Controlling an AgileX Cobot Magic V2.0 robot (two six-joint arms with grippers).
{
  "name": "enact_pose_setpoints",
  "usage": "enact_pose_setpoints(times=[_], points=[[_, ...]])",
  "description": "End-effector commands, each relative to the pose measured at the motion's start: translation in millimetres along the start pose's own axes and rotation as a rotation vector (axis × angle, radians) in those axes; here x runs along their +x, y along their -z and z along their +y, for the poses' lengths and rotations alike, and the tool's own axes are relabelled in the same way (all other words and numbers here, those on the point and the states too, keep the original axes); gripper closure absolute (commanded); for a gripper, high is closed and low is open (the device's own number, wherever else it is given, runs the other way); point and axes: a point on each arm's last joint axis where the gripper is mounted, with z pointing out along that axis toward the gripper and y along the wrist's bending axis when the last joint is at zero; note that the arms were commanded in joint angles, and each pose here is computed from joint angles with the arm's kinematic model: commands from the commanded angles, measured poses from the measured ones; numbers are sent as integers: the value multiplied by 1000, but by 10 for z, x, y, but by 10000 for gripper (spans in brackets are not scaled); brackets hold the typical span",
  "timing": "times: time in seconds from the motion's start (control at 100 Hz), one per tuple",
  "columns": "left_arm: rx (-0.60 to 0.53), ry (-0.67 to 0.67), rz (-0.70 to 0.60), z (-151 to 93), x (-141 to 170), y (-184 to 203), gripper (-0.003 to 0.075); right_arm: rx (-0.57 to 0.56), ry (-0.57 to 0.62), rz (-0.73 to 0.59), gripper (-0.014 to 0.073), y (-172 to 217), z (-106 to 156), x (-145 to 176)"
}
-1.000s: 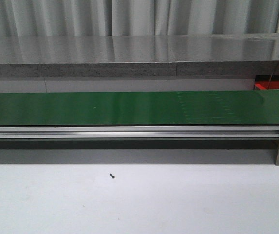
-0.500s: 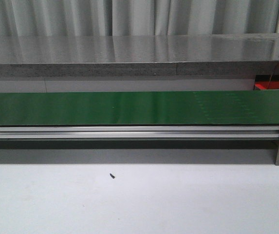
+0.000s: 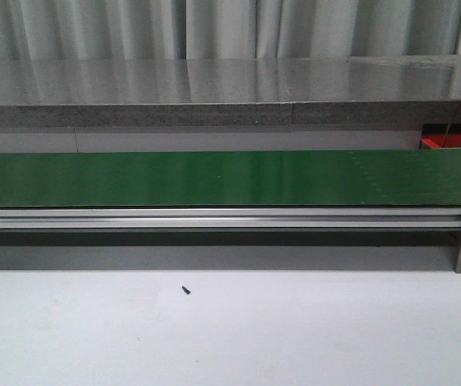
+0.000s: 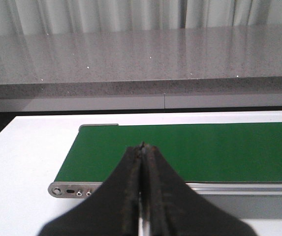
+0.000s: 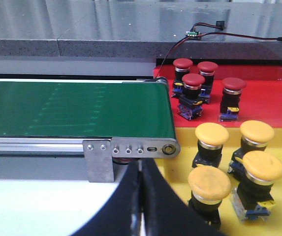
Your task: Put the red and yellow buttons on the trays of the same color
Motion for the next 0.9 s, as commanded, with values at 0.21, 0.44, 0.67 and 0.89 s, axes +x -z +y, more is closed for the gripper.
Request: enact_pose_setpoints(times=[0.21,0.44,0.67,0.89], points=[[-8,14,-195,5,250,9,740,-5,-2,-122,664,32,6,-148],[-5,27,-206,1,378,-36,740,-5,-2,-122,664,32,6,-148],[72,13,-218,-45,490,-67,740,-5,-2,-122,664,32,6,-148],[101,-7,-232,-63,479,-63,740,-5,-2,-122,664,32,6,-148]])
